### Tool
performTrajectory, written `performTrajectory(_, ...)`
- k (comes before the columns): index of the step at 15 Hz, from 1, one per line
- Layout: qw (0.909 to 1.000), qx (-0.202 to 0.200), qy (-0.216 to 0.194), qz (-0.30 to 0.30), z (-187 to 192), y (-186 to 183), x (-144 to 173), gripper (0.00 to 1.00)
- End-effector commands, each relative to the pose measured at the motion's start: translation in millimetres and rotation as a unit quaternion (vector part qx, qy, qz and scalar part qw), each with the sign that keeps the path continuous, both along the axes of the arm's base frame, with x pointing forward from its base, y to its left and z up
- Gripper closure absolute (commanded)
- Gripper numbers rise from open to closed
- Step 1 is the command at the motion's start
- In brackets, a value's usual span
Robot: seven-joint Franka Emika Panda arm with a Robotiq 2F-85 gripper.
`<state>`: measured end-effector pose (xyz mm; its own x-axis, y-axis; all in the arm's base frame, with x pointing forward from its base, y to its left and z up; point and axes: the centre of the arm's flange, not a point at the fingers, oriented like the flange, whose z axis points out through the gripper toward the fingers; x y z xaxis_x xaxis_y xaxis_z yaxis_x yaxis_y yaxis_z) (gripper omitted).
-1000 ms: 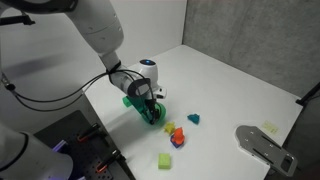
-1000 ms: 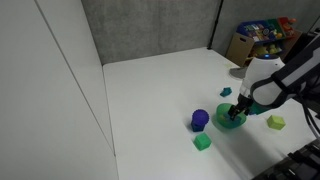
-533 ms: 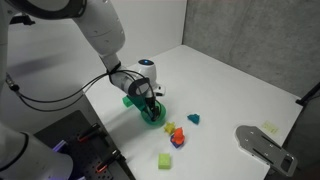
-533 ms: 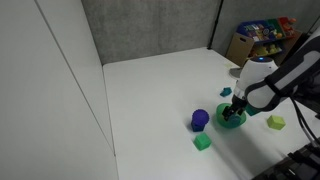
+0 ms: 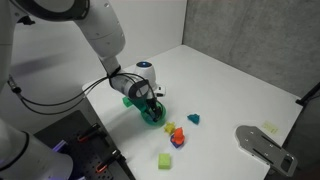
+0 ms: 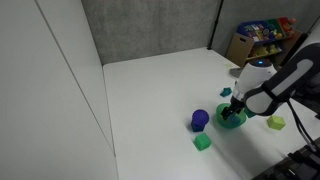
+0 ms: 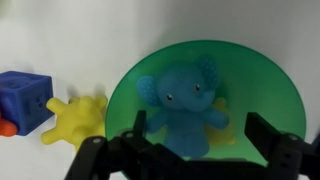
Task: Remove the light blue toy from the green bowl and put it on the worktop
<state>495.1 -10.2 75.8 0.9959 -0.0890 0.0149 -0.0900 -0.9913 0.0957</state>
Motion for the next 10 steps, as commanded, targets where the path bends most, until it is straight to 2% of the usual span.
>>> performTrajectory(1, 0.9997, -0.018, -0.007, 0.013, -8.8, 0.0, 3.0, 0.11)
performTrajectory(2, 0.9996, -0.022, -0.005, 0.016, -10.0, 0.0, 2.1, 0.26)
performTrajectory(5, 0.9991, -0.037, -0.003, 0.019, -9.1, -2.0, 2.0, 0.51)
performTrajectory(6, 0.9990, -0.041, -0.004, 0.019, -5.8, -2.7, 3.8, 0.57)
performTrajectory(10, 0.9985, -0.051, -0.014, 0.011, 19.3, -2.9, 13.6, 0.90)
